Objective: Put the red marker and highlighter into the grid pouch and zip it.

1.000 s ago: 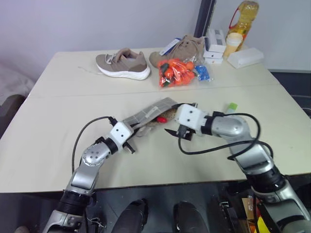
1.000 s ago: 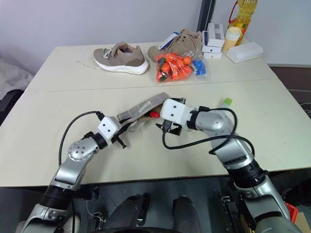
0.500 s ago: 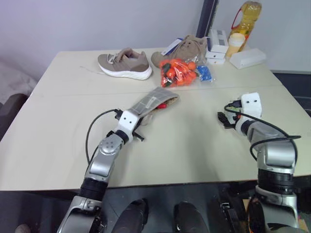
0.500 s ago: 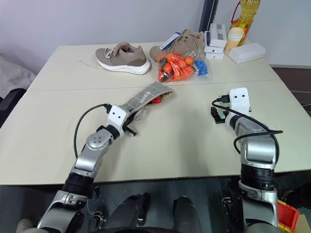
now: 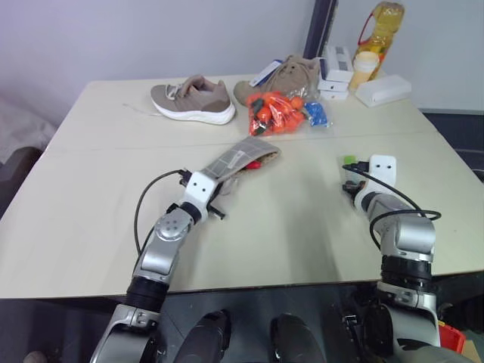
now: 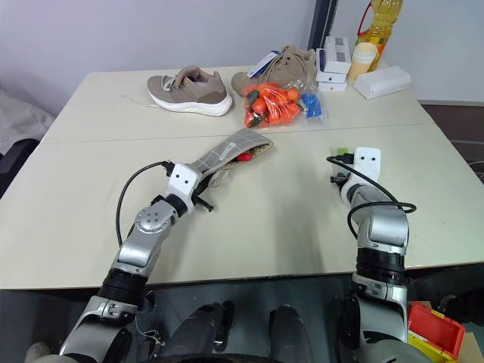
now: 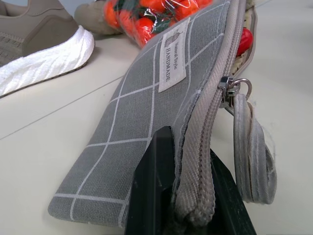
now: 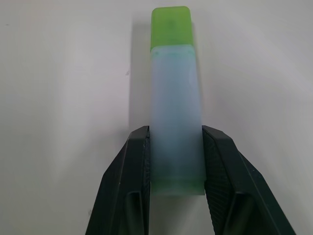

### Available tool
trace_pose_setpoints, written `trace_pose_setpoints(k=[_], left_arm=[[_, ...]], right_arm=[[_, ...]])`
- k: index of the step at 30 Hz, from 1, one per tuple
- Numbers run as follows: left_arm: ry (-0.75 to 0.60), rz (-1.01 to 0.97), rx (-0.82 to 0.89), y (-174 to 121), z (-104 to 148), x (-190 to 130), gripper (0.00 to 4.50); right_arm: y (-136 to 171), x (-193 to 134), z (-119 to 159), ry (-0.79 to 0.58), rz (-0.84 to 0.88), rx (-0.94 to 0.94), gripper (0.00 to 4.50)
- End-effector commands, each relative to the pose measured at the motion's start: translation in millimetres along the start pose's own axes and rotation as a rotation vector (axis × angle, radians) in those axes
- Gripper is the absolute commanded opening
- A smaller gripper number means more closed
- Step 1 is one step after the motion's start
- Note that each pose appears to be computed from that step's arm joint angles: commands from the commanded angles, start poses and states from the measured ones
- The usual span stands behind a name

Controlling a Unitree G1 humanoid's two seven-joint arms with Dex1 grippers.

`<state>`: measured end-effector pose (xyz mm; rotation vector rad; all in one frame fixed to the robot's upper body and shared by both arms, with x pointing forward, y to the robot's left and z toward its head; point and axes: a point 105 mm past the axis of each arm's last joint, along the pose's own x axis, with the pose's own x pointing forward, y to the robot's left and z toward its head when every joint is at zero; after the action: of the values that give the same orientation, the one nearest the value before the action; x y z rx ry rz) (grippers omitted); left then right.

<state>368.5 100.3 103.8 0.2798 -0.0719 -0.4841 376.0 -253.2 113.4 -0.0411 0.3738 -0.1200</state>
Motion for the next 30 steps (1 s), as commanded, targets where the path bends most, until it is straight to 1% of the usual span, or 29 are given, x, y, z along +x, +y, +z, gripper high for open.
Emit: trace_pose_setpoints(k=[1, 3, 4, 7, 9, 12, 19, 30], left_arm=[[-0.068, 0.028, -0.002, 11.7, 16.7, -2.6, 0.00], [-0.085, 0.035, -0.016, 16.8, 20.2, -3.3, 0.00], [-0.092, 0.036, -0.020, 19.3, 21.8, -3.7, 0.00], [-0.102, 0.029, -0.014, 24.4, 24.2, -4.4, 0.00], [-0.109, 0.024, -0.012, 26.0, 25.6, -4.9, 0.00], [-0.124, 0.013, -0.011, 25.6, 29.1, -5.0, 0.00], [-0.134, -0.035, -0.006, 15.9, 30.6, -7.1, 0.00], [-0.137, -0.067, 0.008, 9.5, 31.5, -8.4, 0.00]], right_arm=[[27.5, -12.6, 41.5, -0.179, 0.133, -0.226, 0.89], [49.6, -23.5, 53.8, -0.262, 0.251, -0.372, 0.89], [64.6, -32.3, 57.1, -0.301, 0.337, -0.446, 0.89], [100.5, -58.0, 52.0, -0.350, 0.567, -0.607, 0.89], [112.5, -67.3, 47.4, -0.353, 0.643, -0.654, 0.89], [122.2, -72.1, 44.4, -0.353, 0.687, -0.668, 0.89], [130.5, -72.5, 42.3, -0.345, 0.714, -0.676, 0.89], [142.1, -78.2, 37.7, -0.329, 0.764, -0.747, 0.89]])
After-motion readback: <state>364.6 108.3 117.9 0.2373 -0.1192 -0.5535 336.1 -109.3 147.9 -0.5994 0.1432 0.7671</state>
